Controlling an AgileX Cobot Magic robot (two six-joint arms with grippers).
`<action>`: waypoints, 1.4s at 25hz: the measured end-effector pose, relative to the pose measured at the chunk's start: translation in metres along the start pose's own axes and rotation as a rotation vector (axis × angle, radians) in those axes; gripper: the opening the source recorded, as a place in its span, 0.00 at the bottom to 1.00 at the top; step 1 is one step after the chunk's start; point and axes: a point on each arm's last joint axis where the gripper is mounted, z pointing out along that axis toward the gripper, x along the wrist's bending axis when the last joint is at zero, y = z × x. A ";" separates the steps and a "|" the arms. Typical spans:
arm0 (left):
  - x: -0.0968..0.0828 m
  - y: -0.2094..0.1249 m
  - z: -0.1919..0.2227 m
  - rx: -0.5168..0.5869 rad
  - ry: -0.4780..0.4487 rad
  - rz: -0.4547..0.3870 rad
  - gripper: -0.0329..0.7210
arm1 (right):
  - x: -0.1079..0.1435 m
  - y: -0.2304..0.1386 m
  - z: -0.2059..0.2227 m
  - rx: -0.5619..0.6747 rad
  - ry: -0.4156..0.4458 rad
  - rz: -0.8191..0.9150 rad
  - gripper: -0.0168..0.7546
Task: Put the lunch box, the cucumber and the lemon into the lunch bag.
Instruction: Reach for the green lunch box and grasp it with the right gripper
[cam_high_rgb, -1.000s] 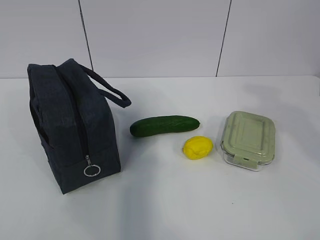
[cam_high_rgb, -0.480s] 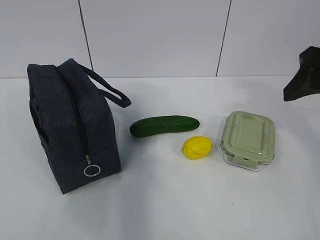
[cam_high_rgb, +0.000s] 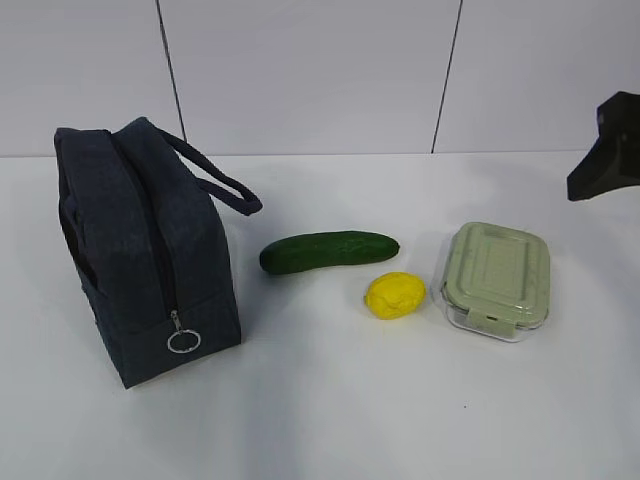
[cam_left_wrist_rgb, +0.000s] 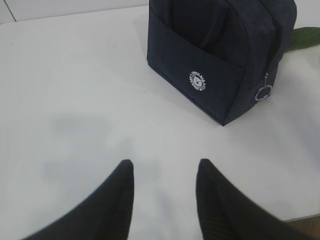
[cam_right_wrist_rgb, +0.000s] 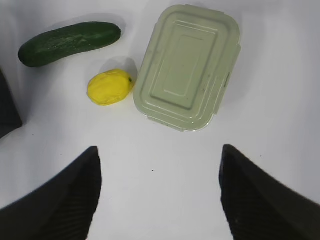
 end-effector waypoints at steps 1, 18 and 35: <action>0.000 0.000 0.000 0.000 0.000 0.000 0.45 | 0.000 0.000 0.000 0.000 0.000 0.000 0.74; 0.000 0.000 0.000 0.000 0.000 0.000 0.45 | -0.056 0.023 0.038 0.070 0.200 0.137 0.74; 0.000 0.000 0.000 0.000 0.000 0.000 0.45 | -0.093 0.014 0.118 0.125 0.379 0.156 0.74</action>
